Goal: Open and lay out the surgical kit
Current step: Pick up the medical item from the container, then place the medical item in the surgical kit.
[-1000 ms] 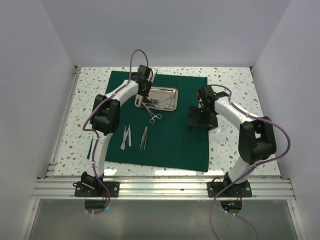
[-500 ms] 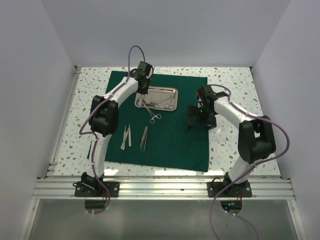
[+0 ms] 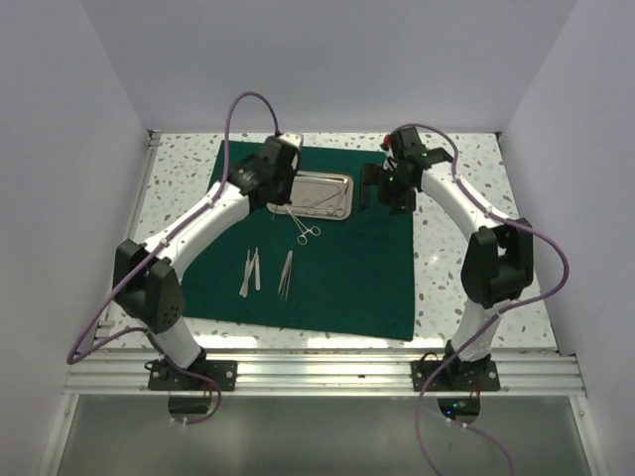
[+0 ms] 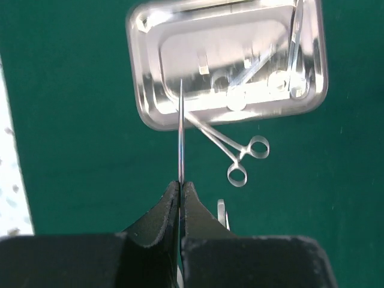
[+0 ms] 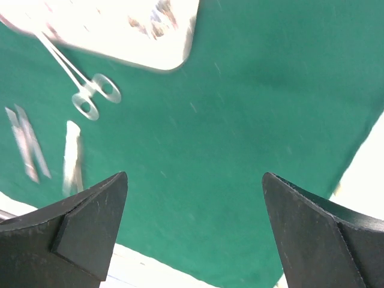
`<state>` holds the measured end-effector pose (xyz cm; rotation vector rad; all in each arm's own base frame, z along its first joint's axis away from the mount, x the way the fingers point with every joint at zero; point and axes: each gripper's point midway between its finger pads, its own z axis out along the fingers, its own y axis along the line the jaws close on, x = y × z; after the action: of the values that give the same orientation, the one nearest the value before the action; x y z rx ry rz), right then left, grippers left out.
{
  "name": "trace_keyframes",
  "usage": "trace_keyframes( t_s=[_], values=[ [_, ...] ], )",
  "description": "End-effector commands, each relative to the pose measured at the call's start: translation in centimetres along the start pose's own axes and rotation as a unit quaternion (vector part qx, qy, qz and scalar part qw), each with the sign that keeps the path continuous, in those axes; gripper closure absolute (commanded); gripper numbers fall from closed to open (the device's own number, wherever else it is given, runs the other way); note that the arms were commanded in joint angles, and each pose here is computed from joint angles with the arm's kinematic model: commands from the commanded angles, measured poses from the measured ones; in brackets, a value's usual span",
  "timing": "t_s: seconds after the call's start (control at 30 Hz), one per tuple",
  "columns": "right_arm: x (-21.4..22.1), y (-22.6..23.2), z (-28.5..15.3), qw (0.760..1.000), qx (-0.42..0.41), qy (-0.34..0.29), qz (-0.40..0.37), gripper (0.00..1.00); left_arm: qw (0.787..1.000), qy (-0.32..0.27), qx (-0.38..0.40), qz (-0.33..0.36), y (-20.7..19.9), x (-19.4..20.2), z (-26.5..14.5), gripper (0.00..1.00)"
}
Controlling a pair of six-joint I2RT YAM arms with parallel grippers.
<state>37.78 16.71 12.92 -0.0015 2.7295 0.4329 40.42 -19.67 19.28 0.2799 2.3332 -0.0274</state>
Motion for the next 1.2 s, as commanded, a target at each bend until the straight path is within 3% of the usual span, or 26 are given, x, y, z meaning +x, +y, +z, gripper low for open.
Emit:
trace_keyframes(
  t_s=[0.0,0.27,0.67,0.8,0.83,1.03,1.17],
  values=[
    [-3.3,2.8,-0.3,0.999,-0.039,-0.021,0.01,0.02,0.997,0.067,0.004,-0.031,-0.9,7.1,0.5,1.0],
    [-7.1,7.2,-0.5,0.995,-0.092,-0.045,0.012,0.02,0.992,0.091,0.058,-0.066,-3.1,12.8,0.0,1.0],
    [-5.3,11.9,1.5,0.994,-0.103,-0.02,-0.03,0.02,0.983,0.125,0.1,-0.087,-5.1,16.4,1.4,0.99],
    [-5.5,12.4,2.3,0.994,-0.102,-0.021,-0.033,0.02,0.983,0.132,0.098,-0.083,-5.1,16.8,1.3,0.84],
    [-5.8,12.8,2.3,0.994,-0.104,-0.024,-0.034,0.02,0.983,0.135,0.098,-0.082,-5.1,17.0,1.3,0.77],
    [-5.5,14.1,4.6,0.993,-0.105,-0.012,-0.044,0.02,0.981,0.139,0.108,-0.08,-5.3,17.3,1.0,0.65],
    [-5.0,15.0,6.2,0.993,-0.108,-0.002,-0.05,0.02,0.982,0.13,0.109,-0.079,-5.2,16.3,0.5,0.64]
  ],
)
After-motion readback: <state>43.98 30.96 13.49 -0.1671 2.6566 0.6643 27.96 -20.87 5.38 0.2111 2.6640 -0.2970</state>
